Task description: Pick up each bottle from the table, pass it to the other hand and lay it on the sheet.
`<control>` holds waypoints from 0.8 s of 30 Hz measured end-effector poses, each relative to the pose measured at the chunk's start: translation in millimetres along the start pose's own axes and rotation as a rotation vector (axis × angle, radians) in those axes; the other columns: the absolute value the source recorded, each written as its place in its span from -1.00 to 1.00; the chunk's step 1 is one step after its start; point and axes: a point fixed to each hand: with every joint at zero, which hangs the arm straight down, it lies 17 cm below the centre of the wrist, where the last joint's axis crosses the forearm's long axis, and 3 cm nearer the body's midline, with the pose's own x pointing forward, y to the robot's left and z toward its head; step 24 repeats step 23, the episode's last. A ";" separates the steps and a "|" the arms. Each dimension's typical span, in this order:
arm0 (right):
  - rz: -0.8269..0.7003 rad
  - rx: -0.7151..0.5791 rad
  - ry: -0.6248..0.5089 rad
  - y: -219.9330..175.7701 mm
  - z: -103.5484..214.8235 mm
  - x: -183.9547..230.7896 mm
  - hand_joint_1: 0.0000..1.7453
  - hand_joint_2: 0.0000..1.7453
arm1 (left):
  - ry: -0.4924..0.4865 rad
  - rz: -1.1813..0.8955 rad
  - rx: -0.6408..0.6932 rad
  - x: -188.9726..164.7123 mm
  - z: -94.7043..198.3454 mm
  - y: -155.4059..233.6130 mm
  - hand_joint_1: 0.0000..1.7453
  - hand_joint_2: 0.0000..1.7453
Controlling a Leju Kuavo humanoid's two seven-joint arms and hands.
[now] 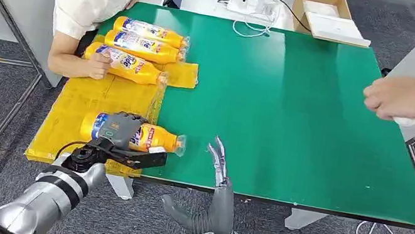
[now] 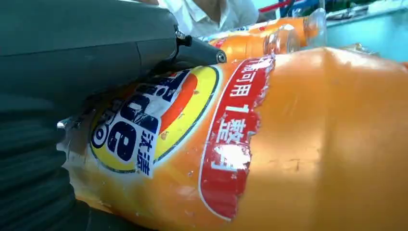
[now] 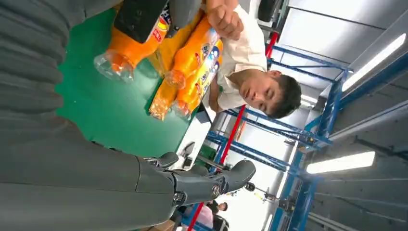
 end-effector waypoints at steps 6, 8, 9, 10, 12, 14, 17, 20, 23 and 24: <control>0.000 0.001 0.001 0.4 -0.5 -0.6 -1.00 1.00 | 0.011 -0.012 -0.025 -4.7 -2.8 -4.7 1.00 1.00; 0.000 0.001 0.001 0.4 -0.5 -0.8 -1.00 1.00 | 0.013 -0.014 -0.030 -5.5 -3.0 -5.7 1.00 1.00; 0.000 0.001 0.001 0.4 -0.6 -0.8 -1.00 1.00 | 0.017 -0.015 -0.033 -6.6 -3.2 -6.2 1.00 1.00; -0.001 0.001 0.001 0.5 -0.6 -0.8 -1.00 1.00 | 0.024 -0.012 -0.040 -8.2 -3.4 -7.4 1.00 1.00; -0.007 0.006 0.002 1.8 -1.1 -0.9 -1.00 1.00 | 0.054 -0.001 -0.068 -15.8 -4.7 -10.0 1.00 1.00; -0.013 0.012 0.000 3.7 -3.3 -0.8 -1.00 1.00 | 0.083 0.001 -0.074 -24.6 -7.8 -7.0 1.00 1.00; -0.032 0.017 0.003 8.8 -4.6 -1.4 -1.00 1.00 | 0.155 -0.027 -0.099 -42.8 -8.7 -8.4 1.00 1.00; -0.041 0.022 0.014 11.5 -4.4 -5.1 -1.00 -1.00 | 0.246 0.005 -0.176 -61.3 -8.7 -12.1 -0.98 1.00; -0.051 0.022 0.036 13.0 -3.2 -12.8 -1.00 -1.00 | 0.290 0.130 -0.250 -70.2 -4.7 -21.8 -1.00 1.00; -0.051 0.022 0.036 13.0 -3.2 -12.8 -1.00 -1.00 | 0.290 0.130 -0.250 -70.2 -4.7 -21.8 -1.00 1.00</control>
